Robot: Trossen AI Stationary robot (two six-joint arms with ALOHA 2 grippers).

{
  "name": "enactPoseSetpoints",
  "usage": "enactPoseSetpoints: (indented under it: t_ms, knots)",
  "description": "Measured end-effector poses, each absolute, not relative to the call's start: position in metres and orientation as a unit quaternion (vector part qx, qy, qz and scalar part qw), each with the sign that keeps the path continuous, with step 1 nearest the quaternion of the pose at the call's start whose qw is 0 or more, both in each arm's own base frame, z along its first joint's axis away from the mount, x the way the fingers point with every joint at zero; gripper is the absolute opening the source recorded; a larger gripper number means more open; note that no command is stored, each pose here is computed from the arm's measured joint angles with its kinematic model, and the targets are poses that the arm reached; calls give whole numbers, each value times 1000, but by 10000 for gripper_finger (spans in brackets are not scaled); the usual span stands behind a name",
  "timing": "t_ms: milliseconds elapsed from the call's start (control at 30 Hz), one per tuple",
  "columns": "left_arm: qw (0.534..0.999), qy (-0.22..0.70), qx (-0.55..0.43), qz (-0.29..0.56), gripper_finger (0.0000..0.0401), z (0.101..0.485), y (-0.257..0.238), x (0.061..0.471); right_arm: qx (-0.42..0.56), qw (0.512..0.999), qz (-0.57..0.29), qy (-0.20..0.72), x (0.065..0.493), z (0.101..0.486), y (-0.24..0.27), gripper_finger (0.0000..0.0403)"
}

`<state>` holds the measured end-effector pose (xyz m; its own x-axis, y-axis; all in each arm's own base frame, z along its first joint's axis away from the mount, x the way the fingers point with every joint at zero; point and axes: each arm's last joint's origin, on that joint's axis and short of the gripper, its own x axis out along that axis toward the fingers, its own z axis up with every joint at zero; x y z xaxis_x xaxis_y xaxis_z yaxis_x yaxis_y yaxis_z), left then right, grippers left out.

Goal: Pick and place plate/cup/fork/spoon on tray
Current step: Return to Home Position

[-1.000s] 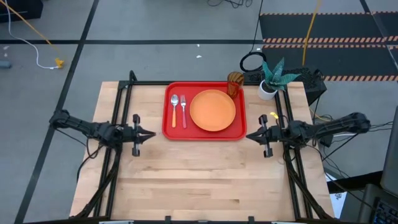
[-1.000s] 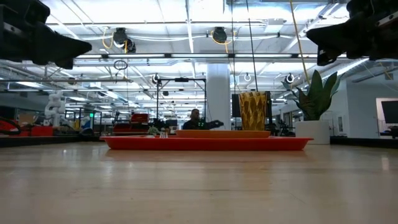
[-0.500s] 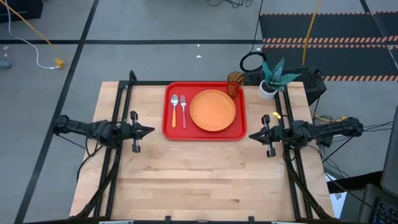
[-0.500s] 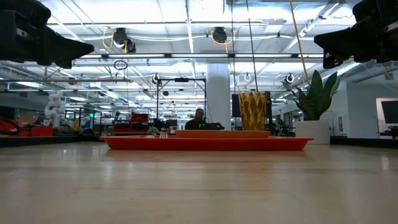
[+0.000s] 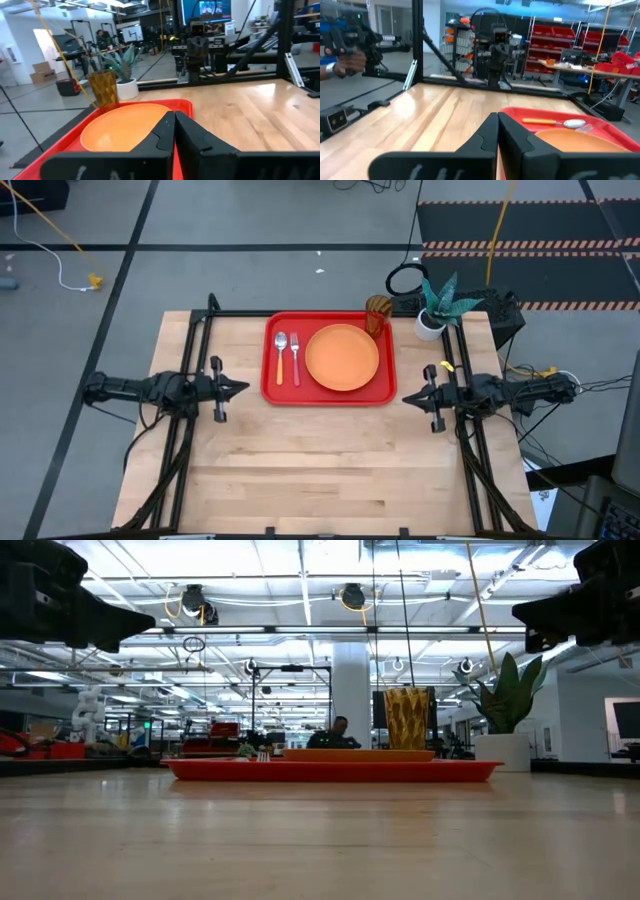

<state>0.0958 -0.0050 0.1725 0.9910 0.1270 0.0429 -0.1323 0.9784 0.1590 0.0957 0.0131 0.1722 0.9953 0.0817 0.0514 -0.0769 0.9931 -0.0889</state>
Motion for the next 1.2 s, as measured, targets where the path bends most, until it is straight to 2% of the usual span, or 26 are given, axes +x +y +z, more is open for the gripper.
enactPoseSetpoints:
  t_ms: [933, 1200]
  knots:
    - [997, -5, 78, 15, 4, 168, 3, 97, -68, 997, 41, -14, 96, 169, 13, 0]
    - [997, -5, 78, 13, 20, 167, 3, 97, -69, 997, 41, -13, 96, 169, 13, 0]
